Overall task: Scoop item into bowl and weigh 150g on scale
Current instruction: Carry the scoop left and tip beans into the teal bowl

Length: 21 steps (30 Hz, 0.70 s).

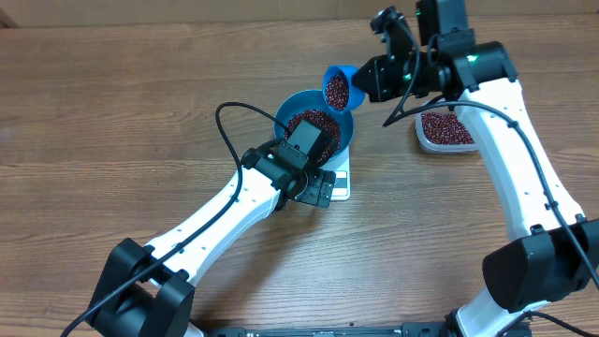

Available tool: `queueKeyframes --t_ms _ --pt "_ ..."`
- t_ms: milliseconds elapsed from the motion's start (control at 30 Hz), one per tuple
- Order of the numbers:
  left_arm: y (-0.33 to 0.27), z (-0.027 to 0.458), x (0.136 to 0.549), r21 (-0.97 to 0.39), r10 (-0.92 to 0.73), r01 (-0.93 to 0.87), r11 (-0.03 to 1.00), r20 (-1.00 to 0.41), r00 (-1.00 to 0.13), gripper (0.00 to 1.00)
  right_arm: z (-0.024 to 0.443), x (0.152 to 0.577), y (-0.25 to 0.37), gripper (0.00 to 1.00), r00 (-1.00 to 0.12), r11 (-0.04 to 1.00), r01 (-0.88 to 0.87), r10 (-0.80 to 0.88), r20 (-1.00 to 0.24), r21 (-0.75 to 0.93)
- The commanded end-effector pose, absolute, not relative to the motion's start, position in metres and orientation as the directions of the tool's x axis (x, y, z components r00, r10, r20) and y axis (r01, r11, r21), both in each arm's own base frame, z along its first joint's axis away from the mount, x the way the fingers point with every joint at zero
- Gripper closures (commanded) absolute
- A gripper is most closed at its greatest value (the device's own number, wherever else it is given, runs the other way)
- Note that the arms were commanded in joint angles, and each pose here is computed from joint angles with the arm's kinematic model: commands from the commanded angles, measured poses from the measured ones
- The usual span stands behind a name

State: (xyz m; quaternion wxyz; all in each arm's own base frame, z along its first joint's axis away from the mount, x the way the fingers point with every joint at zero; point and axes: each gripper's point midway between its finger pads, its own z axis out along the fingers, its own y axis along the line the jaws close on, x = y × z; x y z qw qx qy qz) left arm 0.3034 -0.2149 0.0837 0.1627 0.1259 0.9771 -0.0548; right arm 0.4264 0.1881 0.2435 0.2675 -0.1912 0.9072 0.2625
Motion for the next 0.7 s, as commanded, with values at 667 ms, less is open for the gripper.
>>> queueKeyframes --t_ms 667 --pt "-0.2109 0.0809 0.3044 -0.053 0.222 0.253 0.966 -0.328 -0.918 0.00 0.2490 0.4300 0.2057 0.96 -0.574 0.749 -0.662 -0.498 -0.650 0.011"
